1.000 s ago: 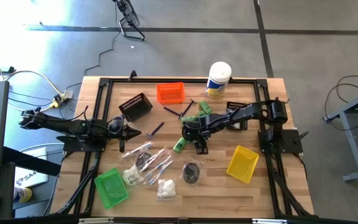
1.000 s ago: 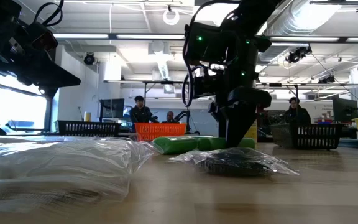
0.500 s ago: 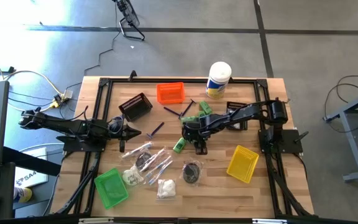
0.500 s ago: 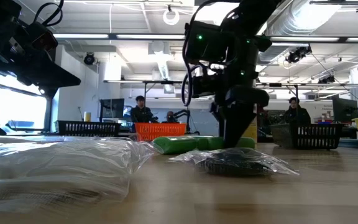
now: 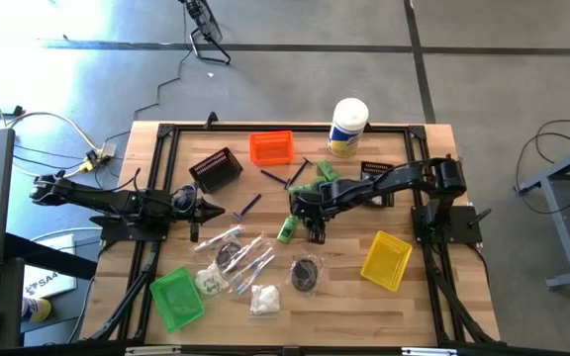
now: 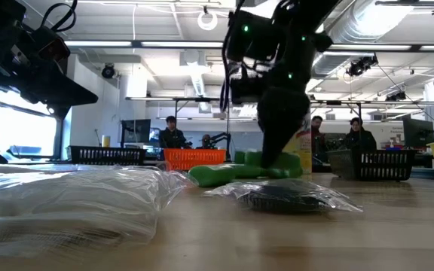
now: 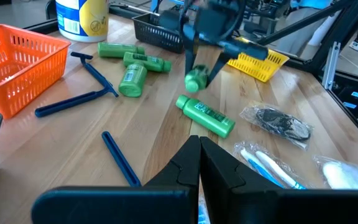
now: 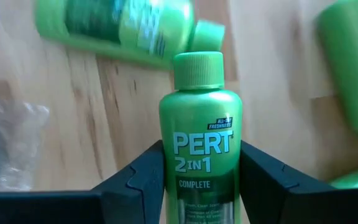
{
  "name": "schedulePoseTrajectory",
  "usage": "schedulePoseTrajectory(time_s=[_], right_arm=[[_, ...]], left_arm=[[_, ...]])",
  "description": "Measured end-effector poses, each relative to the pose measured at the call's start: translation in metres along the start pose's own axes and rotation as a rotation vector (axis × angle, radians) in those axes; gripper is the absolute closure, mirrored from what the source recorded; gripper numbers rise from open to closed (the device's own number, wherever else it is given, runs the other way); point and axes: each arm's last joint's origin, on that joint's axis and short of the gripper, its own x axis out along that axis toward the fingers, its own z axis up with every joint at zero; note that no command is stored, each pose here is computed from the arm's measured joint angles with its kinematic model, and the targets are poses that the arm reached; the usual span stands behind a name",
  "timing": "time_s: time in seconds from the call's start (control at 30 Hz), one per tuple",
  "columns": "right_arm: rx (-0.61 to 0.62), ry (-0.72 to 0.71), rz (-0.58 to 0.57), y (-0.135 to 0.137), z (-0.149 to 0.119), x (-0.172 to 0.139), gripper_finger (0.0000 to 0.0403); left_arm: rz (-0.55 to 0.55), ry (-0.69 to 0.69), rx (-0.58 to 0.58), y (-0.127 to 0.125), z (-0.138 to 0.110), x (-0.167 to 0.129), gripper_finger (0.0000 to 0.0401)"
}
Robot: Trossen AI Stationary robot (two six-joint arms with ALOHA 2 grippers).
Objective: Pick & Place Travel size toiletries
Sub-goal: Put the green shampoo bottle into the yellow bin
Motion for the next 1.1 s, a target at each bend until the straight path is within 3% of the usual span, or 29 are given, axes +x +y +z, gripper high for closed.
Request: schedulePoseTrajectory(time_s=[0.53,0.83,1.1], right_arm=[[0.429,-0.26,0.058,-0.004,-0.005,-0.111,0.025],[0.525,-0.393,0.165,0.004,-0.024,-0.168,0.025],[0.594,-0.382,0.204,0.012,-0.039,-0.187,0.0253]], left_arm=[[-0.001,-0.003,-0.011,0.0,0.0,0.0,0.0398],[-0.002,-0.004,-0.012,0.0,0.0,0.0,0.0398],[-0.001,-0.003,-0.012,0.0,0.0,0.0,0.0398]])
